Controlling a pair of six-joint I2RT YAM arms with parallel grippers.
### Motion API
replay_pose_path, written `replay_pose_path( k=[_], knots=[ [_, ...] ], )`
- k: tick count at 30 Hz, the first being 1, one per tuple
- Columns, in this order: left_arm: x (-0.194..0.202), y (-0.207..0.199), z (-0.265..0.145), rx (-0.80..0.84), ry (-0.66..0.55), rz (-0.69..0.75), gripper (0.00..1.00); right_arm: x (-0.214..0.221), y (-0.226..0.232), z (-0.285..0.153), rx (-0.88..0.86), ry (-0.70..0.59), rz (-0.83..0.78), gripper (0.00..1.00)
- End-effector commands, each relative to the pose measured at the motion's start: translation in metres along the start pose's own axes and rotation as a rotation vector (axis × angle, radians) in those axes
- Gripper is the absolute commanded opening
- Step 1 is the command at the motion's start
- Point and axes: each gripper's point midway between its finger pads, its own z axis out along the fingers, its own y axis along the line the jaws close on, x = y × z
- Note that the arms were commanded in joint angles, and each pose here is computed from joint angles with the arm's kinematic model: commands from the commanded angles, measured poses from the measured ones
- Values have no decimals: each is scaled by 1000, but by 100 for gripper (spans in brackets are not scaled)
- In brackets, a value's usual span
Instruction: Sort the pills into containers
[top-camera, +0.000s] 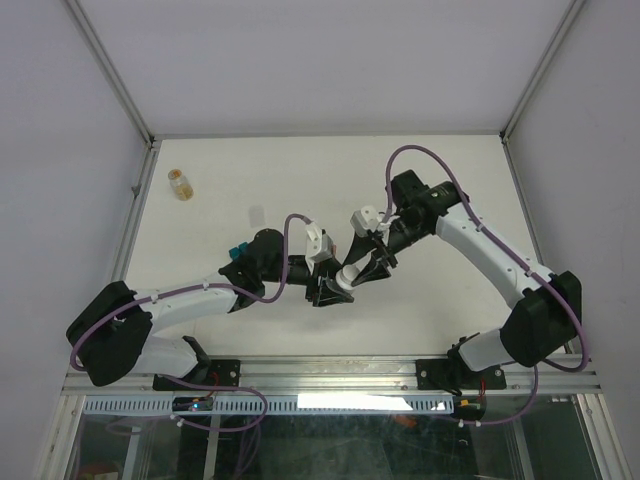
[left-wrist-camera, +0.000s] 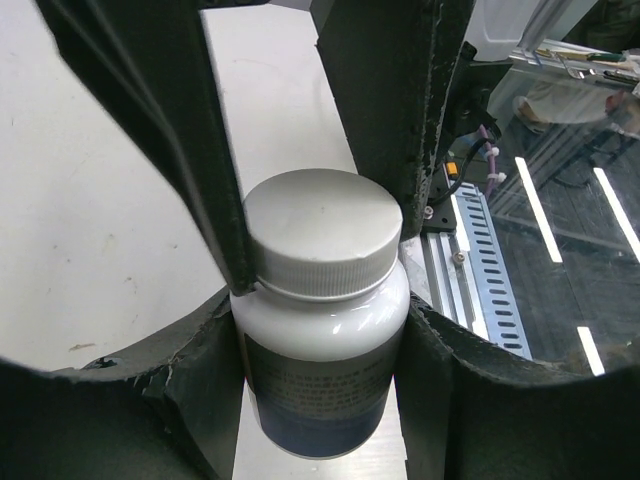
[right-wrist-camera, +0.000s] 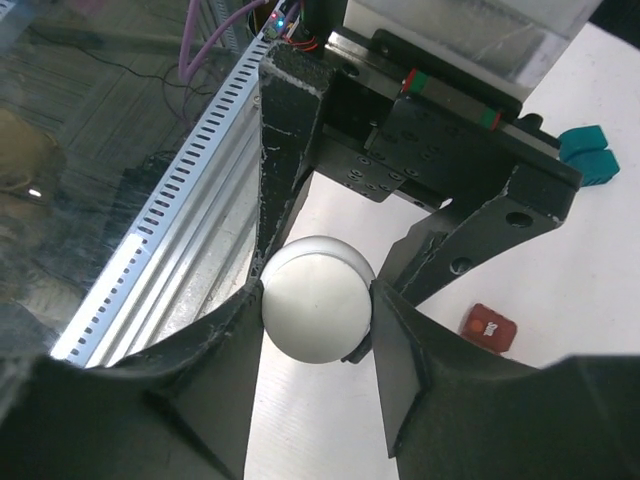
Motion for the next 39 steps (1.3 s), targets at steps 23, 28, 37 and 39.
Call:
replay_pose_path(
  k=[23, 28, 37, 39],
  knots=[
    [-67, 90, -5, -597, -328, 93, 0, 27, -55, -5, 481, -60, 746, 41],
    [-32, 68, -7, -468, -255, 97, 0, -25, -49, -43, 484, -143, 456, 96],
    [-11, -5, -8, -96, -234, 84, 0, -37, 0, -43, 217, -206, -11, 99],
    [-12, -16, -5, -25, -205, 94, 0, -27, 11, -32, 169, -180, -188, 99]
  ],
)
